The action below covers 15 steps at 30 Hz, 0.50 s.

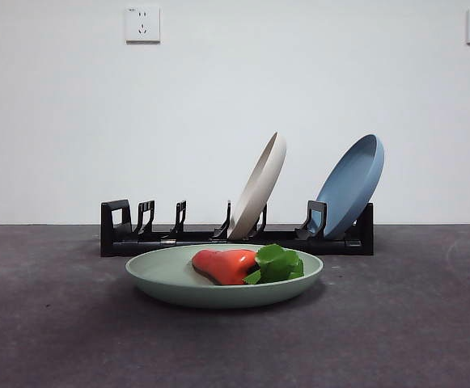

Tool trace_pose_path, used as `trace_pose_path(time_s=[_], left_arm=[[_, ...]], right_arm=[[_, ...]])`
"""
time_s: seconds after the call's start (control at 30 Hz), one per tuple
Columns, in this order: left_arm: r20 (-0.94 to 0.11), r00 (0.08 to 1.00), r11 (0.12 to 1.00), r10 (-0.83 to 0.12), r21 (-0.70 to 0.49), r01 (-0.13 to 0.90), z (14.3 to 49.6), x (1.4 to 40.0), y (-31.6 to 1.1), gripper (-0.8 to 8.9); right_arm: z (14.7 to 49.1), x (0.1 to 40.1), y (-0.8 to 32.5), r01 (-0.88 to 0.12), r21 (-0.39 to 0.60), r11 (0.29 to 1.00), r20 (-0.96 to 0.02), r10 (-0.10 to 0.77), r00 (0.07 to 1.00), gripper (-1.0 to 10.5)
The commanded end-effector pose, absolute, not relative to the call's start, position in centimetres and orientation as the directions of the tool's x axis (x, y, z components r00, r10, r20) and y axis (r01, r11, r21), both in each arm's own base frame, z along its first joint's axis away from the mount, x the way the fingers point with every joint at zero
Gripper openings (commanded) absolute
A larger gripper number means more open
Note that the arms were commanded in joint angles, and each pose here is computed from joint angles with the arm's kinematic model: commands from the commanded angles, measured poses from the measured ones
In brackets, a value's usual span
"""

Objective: Take the green plate from the plate rack,put the plate on the table,take the carrot from the table,put the carrot in the plate

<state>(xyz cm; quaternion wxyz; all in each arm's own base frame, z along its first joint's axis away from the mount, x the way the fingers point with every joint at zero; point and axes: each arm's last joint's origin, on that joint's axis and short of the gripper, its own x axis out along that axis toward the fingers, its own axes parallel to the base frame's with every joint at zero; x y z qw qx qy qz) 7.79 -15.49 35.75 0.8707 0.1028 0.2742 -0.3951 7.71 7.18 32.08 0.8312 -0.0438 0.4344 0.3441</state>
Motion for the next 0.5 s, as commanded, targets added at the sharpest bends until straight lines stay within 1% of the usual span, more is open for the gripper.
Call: trace_pose_path(time_s=[0.03, 0.1, 0.17, 0.23, 0.4, 0.5], left_arm=[[-0.553, 0.555, 0.670, -0.622, -0.010, 0.742, 35.7, 7.8, -15.4, -0.04], [-0.505, 0.640, 0.717, -0.579, 0.058, 0.694, 36.3, 8.3, -14.7, -0.03], [-0.418, 0.742, 0.778, -0.524, 0.120, 0.617, 37.2, 9.2, -13.8, -0.04], [-0.337, 0.799, 0.811, -0.497, 0.146, 0.566, 38.1, 10.0, -12.7, -0.03], [-0.152, 0.882, 0.878, -0.445, 0.118, 0.463, 39.8, 11.6, -8.5, -0.03], [-0.032, 0.929, 0.924, -0.370, 0.095, 0.371, 39.6, 11.4, -5.7, -0.03]], right_arm=[[32.1, 7.7, 7.2, -0.608, 0.228, 0.761, -0.750, 0.536, 0.389, 0.0], [32.1, 7.7, 7.2, -0.608, 0.228, 0.760, -0.749, 0.536, 0.389, 0.0], [32.1, 7.7, 7.2, -0.608, 0.228, 0.760, -0.749, 0.536, 0.389, 0.0], [32.1, 7.7, 7.2, -0.608, 0.228, 0.760, -0.749, 0.536, 0.389, 0.0], [32.1, 7.7, 7.2, -0.608, 0.228, 0.761, -0.749, 0.535, 0.389, 0.0], [32.1, 7.7, 7.2, -0.608, 0.228, 0.761, -0.749, 0.535, 0.389, 0.0]])
